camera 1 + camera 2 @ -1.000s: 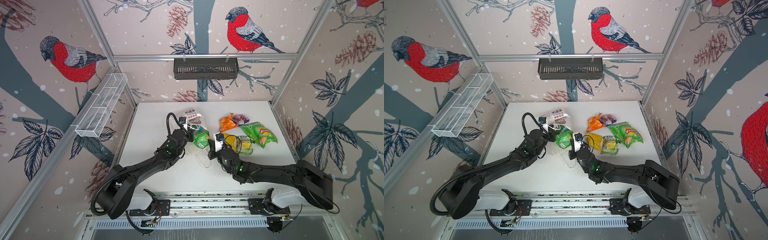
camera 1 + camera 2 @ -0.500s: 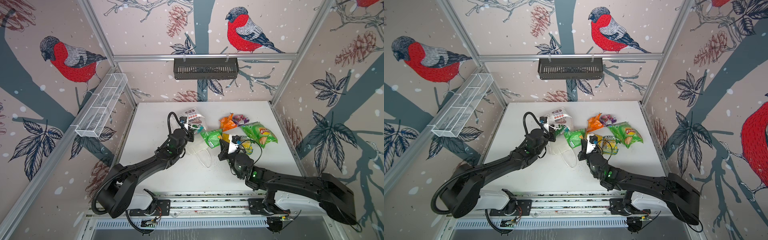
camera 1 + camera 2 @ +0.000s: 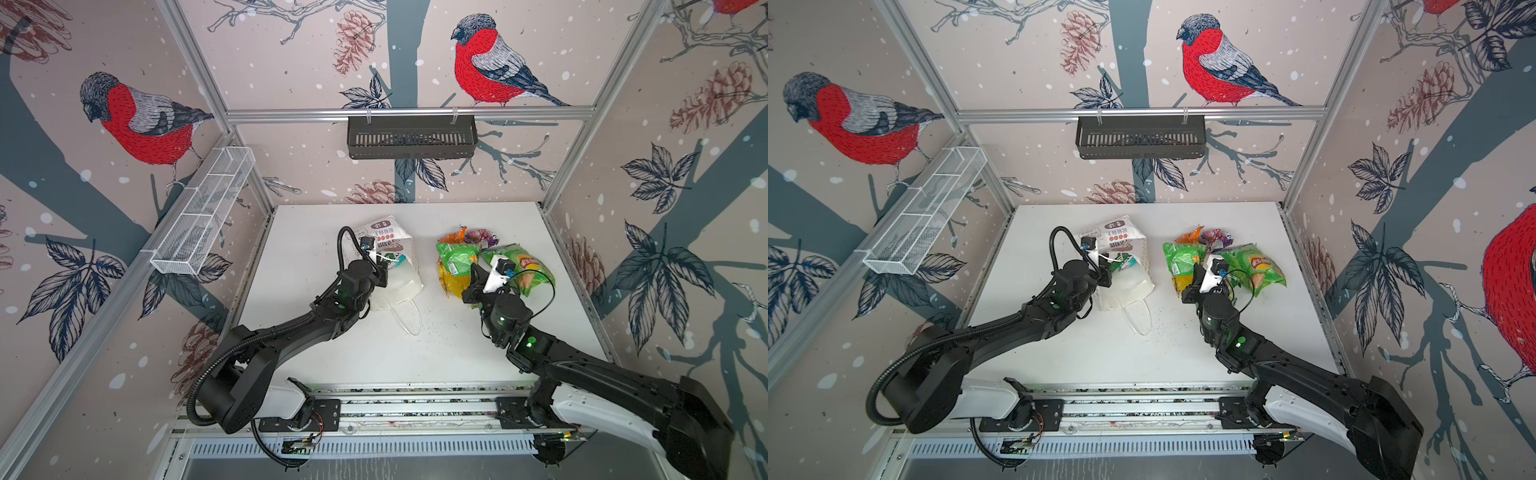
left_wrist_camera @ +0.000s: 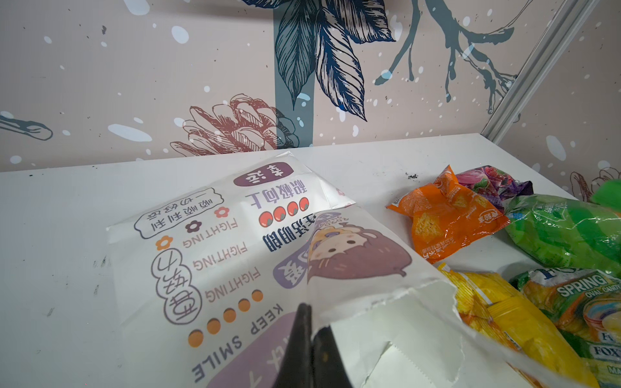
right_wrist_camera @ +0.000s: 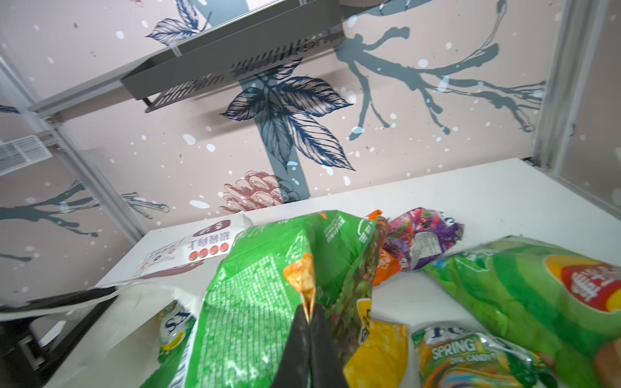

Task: Take the snacks out of the paper bag
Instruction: Place the snack at the middle-right of the table.

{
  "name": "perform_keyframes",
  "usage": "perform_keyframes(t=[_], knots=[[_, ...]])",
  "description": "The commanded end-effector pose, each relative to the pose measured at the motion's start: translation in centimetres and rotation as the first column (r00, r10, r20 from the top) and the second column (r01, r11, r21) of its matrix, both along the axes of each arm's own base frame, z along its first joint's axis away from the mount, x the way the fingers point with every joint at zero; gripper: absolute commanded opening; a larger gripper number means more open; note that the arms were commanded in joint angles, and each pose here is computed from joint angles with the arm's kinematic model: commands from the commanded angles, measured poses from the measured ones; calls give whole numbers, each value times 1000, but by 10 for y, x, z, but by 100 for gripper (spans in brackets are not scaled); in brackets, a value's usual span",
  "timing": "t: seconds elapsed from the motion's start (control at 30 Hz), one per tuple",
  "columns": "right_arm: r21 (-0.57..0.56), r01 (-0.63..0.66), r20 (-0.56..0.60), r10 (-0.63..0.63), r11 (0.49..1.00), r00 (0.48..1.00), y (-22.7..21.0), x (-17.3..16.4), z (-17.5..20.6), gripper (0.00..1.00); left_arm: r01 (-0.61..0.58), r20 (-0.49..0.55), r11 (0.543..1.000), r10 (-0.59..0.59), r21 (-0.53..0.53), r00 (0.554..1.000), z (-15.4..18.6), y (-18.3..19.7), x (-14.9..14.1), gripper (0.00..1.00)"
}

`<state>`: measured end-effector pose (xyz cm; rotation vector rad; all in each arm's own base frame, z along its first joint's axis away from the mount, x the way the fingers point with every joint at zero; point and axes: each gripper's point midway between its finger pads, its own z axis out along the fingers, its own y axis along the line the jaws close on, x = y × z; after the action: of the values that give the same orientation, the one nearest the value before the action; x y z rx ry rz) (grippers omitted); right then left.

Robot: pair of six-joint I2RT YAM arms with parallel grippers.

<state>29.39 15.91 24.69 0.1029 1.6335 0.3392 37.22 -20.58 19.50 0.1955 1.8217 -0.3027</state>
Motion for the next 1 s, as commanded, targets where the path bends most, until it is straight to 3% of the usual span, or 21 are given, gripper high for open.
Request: perform_keyframes(t=[0.0, 0.17, 0.4, 0.77, 0.83, 0.97], knots=[[-2, 46, -73, -46, 999, 996, -16, 12, -6, 0, 11, 30, 1000, -10, -24, 999, 11, -2, -1, 0], [-21, 145, -160, -146, 989, 976, -46, 32, -13, 0, 24, 32, 999, -23, -38, 999, 10, -5, -8, 0], [-52, 181, -253, -188, 982, 949, -60, 61, -38, 0, 40, 23, 999, -40, -2, 999, -6, -10, -11, 0], [-85, 120, -393, -144, 989, 908, -53, 86, -93, 0, 80, 15, 997, -81, 16, 997, -12, -14, -25, 0], [-98, 132, -411, -160, 986, 897, -55, 88, -103, 14, 59, 12, 998, -60, 33, 998, -11, -8, -26, 0], [-111, 116, -426, -153, 987, 892, -53, 96, -110, 66, 38, 25, 998, -39, 42, 999, -8, -2, -27, 0]])
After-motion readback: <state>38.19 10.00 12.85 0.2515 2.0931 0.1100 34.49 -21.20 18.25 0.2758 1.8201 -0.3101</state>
